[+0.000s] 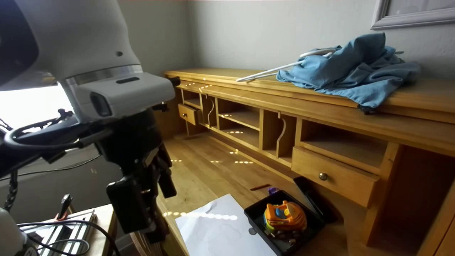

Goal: Use the blue cloth to clean the cabinet

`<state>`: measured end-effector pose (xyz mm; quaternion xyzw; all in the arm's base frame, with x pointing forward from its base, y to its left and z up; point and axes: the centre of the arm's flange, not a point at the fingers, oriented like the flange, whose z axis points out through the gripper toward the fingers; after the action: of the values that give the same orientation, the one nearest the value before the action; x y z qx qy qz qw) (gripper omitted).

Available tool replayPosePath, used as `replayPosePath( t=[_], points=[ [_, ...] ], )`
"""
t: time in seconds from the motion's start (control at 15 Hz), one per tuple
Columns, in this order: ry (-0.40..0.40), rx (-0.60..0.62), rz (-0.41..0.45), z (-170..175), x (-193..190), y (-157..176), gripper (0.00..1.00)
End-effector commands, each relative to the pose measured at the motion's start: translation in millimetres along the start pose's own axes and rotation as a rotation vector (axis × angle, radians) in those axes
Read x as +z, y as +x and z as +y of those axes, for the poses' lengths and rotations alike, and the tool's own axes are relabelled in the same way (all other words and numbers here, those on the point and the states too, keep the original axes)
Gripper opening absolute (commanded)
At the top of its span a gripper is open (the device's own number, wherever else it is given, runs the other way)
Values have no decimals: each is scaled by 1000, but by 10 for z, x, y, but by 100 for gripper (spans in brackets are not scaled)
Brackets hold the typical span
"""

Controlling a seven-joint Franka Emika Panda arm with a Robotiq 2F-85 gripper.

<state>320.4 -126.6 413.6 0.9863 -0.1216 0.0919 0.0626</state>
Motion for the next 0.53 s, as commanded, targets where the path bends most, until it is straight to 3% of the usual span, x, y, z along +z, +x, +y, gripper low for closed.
replayPosePath(
  t=[0.0,0.47],
  points=[
    [58,29,48,16,-195,109,100],
    [230,177,335,137,-1111,551,100]
  ],
)
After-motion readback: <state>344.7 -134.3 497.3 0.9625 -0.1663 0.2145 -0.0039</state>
